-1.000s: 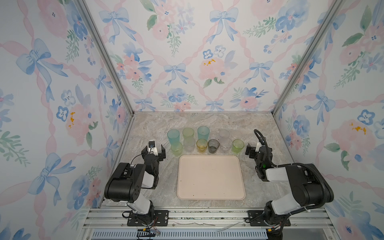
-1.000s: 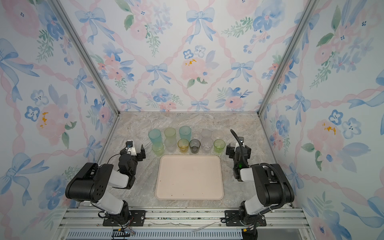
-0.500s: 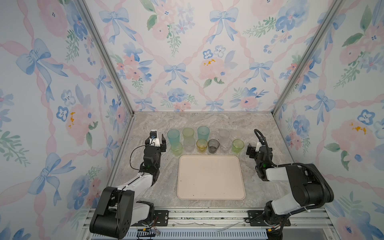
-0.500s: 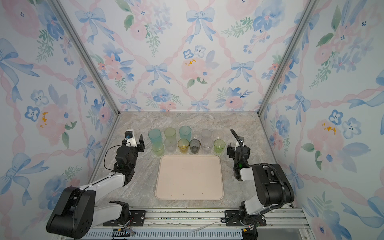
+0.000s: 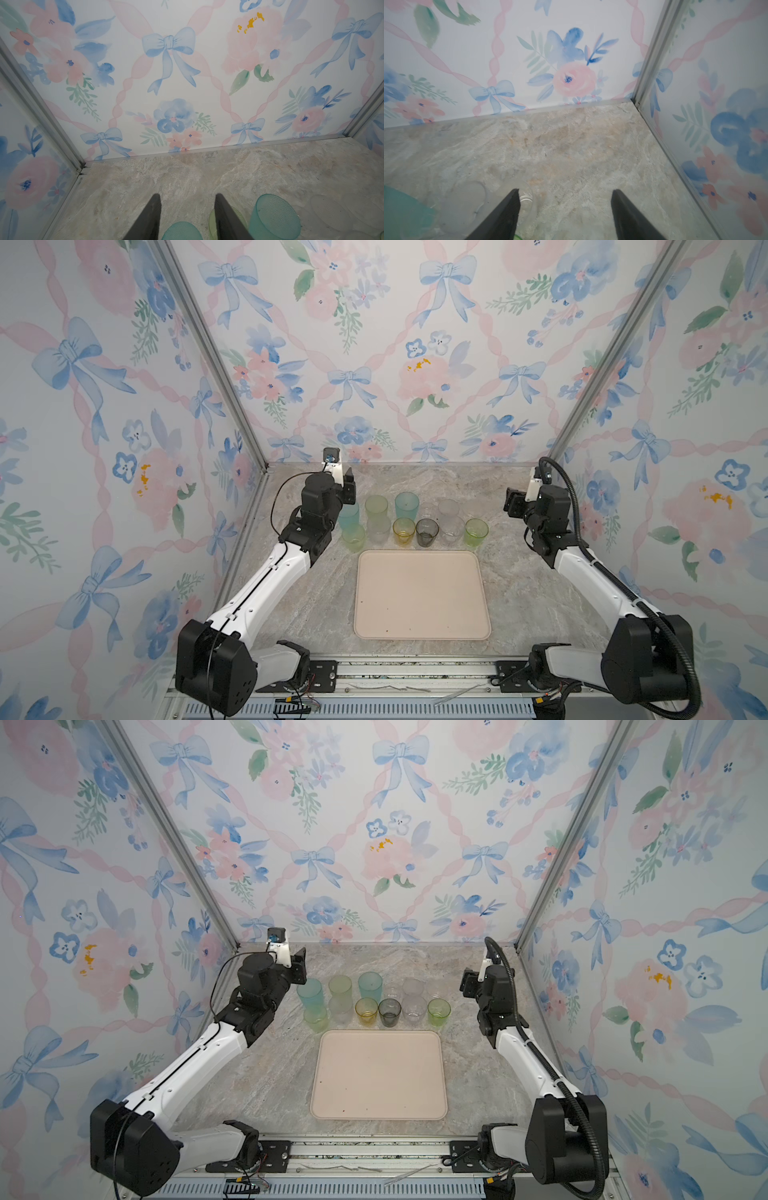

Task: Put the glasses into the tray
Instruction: 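Raise both arms and reach the left gripper toward the teal cup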

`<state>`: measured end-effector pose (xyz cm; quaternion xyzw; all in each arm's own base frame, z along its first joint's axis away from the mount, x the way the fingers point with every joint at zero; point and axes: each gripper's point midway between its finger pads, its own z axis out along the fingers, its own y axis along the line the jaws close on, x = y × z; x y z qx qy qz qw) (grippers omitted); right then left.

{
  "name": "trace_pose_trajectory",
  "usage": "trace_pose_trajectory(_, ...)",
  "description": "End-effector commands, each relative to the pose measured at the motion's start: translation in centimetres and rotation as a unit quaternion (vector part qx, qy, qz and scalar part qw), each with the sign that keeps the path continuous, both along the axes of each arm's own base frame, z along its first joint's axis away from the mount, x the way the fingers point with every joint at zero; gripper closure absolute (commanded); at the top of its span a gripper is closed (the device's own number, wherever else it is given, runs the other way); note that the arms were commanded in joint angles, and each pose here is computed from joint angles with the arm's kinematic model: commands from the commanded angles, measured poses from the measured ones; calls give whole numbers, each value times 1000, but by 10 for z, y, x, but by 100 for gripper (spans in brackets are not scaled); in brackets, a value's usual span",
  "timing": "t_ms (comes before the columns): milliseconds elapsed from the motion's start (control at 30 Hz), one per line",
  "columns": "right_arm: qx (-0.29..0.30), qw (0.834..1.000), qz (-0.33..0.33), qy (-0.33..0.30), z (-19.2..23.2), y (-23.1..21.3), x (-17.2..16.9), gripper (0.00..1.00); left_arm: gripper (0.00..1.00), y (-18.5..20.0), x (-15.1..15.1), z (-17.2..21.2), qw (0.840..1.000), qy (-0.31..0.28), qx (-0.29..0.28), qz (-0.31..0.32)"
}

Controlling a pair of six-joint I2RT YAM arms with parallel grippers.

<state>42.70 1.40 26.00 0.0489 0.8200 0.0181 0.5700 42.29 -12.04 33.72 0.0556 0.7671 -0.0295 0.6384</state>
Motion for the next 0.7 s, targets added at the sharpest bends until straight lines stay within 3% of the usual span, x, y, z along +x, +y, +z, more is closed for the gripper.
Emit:
trace_pose_trajectory(0, 54, 983, 64, 161, -38, 34, -30, 34, 57, -17, 6, -39, 993, 111, 43, -27)
trace_pose_trajectory(167, 52, 971, 108, 208, -39, 66, -45, 37, 57, 0, 26, -55, 973, 191, 123, 32)
trace_pose_trajectory(233, 43, 969, 118, 214, -38, 75, -50, 38, 57, 2, 28, -64, 970, 208, 120, 30)
trace_pose_trajectory(400, 39, 965, 135, 220, -39, 91, -52, 41, 69, -40, 35, -83, 967, 238, 64, -64)
trace_pose_trajectory(500, 36, 963, 144, 225, -42, 99, -49, 41, 71, -76, 44, -95, 958, 255, 47, -126)
trace_pose_trajectory(667, 33, 959, 156, 233, -48, 110, -47, 41, 73, -108, 60, -123, 943, 284, 42, -168)
